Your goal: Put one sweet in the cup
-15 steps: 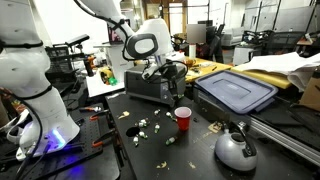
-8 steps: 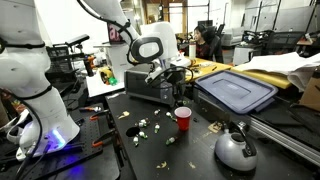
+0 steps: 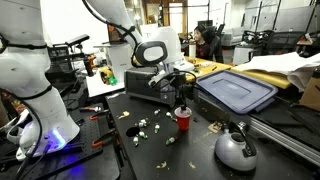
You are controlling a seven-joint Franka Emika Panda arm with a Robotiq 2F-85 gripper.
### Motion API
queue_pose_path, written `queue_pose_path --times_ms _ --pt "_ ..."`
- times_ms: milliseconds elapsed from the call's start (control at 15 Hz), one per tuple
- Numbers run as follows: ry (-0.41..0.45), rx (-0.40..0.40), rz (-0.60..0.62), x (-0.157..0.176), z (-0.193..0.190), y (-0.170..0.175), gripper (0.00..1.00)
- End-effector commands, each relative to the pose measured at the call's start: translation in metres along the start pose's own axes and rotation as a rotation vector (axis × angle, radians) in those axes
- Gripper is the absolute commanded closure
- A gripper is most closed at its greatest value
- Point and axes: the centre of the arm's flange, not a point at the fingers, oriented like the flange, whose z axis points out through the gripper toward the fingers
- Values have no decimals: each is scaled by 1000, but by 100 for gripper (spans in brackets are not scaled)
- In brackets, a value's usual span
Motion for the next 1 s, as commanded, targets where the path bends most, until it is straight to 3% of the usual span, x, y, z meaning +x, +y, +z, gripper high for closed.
queue_pose_path --times_ms 0,333,933 --pt "-6 -2 38 5 0 -5 40" --pt "-6 13 18 -5 -11 -4 3" --pt "-47 46 -148 -40 -48 1 0"
